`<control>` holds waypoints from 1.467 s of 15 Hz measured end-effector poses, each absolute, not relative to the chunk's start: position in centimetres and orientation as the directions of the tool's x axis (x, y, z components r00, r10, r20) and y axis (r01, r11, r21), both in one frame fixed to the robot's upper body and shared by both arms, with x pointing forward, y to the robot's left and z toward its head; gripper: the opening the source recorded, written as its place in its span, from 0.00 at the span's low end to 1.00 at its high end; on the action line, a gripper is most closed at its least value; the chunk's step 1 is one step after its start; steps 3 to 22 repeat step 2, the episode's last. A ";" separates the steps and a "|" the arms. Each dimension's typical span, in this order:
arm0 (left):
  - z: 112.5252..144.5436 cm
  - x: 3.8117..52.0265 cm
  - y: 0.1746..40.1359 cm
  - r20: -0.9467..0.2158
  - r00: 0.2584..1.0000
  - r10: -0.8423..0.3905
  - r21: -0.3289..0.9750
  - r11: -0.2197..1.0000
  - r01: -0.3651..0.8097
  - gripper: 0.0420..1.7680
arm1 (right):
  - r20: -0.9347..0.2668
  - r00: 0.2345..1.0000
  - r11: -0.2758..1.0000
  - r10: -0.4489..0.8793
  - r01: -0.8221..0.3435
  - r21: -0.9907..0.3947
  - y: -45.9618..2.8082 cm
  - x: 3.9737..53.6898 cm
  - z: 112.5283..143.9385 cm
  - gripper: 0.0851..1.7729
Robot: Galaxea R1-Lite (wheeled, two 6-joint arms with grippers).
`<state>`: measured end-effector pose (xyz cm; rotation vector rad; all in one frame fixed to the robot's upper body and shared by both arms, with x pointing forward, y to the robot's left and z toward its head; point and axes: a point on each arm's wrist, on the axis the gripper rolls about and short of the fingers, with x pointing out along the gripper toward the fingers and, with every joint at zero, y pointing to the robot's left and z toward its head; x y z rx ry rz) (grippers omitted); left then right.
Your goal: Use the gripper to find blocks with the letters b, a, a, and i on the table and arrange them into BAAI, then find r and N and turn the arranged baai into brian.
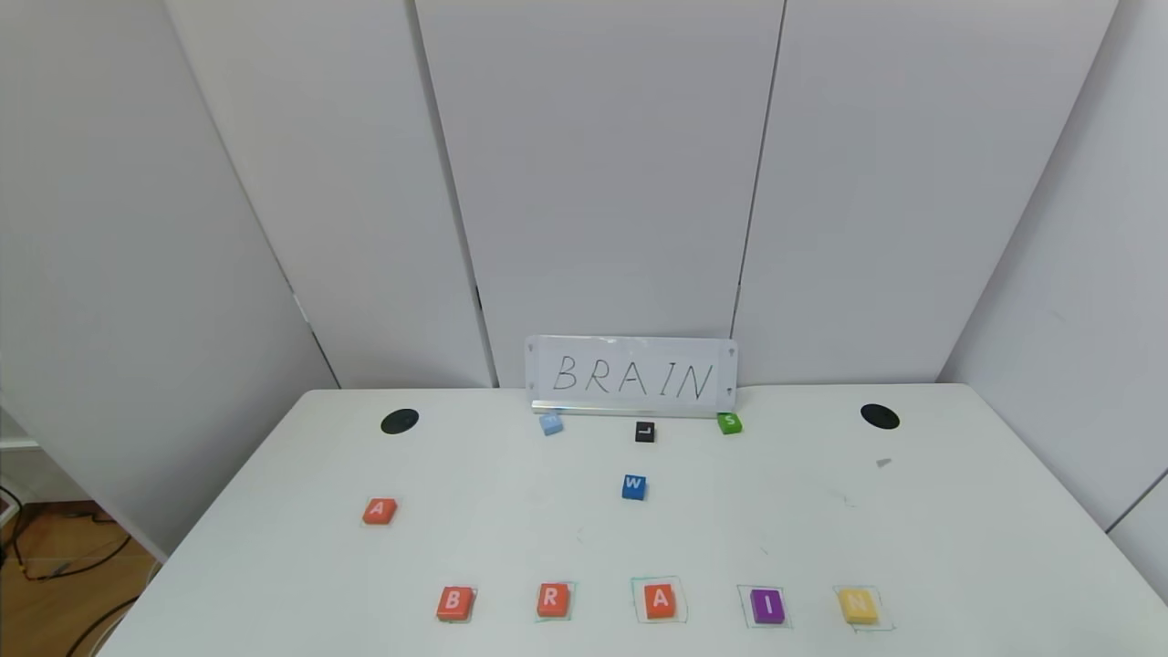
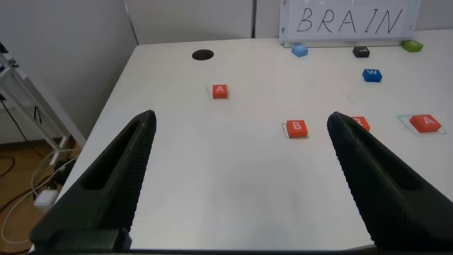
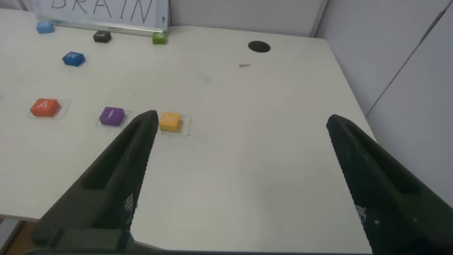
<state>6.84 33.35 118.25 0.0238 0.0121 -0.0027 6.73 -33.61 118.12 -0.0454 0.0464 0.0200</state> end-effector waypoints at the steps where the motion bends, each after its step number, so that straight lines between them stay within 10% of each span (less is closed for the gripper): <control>1: 118.3 6.9 33.4 -0.007 1.000 -0.002 0.020 1.000 0.002 0.97 | -0.047 0.999 0.999 0.019 -0.021 -0.044 -33.6 6.7 118.1 0.96; 22: 118.3 6.9 33.4 0.003 1.000 -0.002 0.018 1.000 0.002 0.97 | -0.047 0.999 0.999 0.019 -0.021 -0.044 -33.6 6.7 118.1 0.96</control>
